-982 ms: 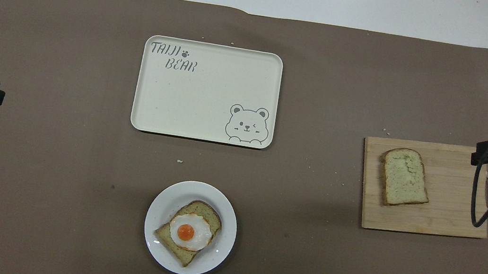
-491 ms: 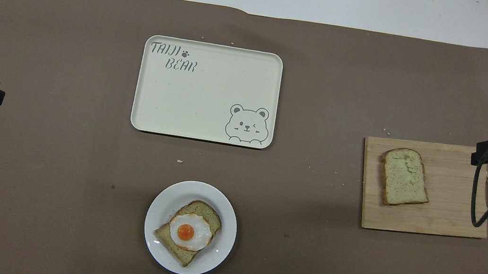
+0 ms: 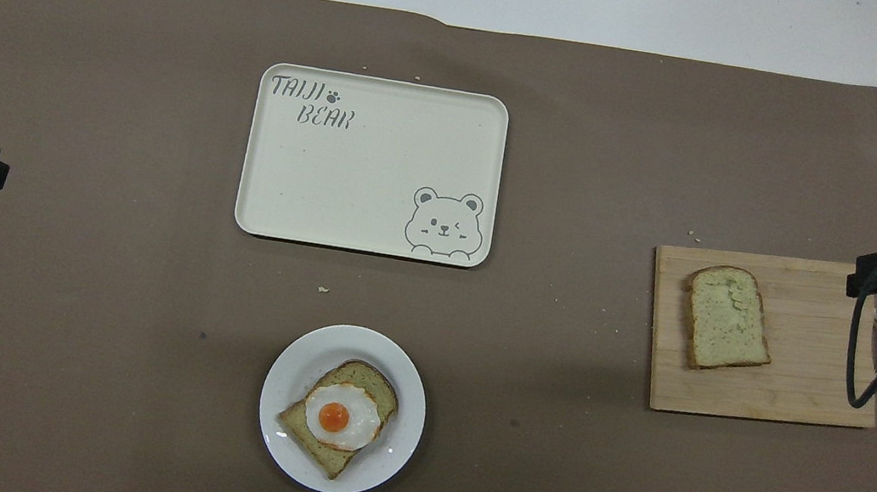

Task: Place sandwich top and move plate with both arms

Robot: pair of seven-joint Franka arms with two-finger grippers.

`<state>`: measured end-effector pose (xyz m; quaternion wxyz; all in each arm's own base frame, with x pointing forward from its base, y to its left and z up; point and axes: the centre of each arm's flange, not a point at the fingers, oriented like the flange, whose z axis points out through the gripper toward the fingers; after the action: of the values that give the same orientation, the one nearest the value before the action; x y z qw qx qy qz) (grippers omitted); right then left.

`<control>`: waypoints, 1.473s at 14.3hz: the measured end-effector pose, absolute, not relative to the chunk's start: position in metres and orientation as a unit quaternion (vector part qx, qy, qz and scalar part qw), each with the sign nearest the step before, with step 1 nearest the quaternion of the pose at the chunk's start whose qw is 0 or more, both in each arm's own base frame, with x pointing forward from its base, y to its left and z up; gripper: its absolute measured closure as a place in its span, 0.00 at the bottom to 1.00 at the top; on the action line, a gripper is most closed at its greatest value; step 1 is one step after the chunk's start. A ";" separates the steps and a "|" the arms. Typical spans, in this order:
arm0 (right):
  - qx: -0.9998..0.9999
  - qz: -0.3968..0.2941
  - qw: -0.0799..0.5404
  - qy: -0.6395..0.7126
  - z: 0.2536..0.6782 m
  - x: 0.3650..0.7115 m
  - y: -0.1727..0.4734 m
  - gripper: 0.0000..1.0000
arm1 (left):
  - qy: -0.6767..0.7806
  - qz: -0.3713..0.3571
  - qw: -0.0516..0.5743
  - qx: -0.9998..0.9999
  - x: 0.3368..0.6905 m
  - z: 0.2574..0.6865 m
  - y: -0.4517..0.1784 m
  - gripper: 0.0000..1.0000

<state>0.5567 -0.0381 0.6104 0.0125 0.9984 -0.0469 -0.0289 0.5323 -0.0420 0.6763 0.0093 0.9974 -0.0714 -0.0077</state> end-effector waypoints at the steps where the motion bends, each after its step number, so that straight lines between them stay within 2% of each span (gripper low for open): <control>1: 0.998 -0.029 0.012 -0.047 0.610 0.557 -0.038 0.00 | -0.071 -0.008 0.009 0.997 0.532 0.676 -0.042 0.00; 8: 0.999 -0.017 0.013 -0.045 0.612 0.559 -0.038 0.00 | -0.071 -0.008 0.009 0.997 0.532 0.676 -0.042 0.00; 11: 1.000 -0.012 0.012 0.003 0.601 0.560 -0.043 0.00 | -0.071 -0.008 0.009 0.997 0.532 0.676 -0.042 0.00; 13: 1.000 -0.015 0.011 0.020 0.569 0.559 -0.049 0.00 | -0.071 -0.009 0.009 0.997 0.532 0.676 -0.042 0.00; 19: 0.999 -0.021 0.009 0.040 0.421 0.549 -0.057 0.00 | -0.072 -0.017 0.011 0.997 0.531 0.674 -0.042 0.00; 21: 0.999 -0.027 0.008 0.043 0.384 0.542 -0.064 0.04 | -0.073 -0.019 0.023 0.997 0.531 0.672 -0.045 0.00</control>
<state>0.5422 -0.0635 0.3836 0.0077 0.9987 0.0431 -0.0271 0.5305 -0.0448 0.6720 0.0228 0.9969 -0.0731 -0.0190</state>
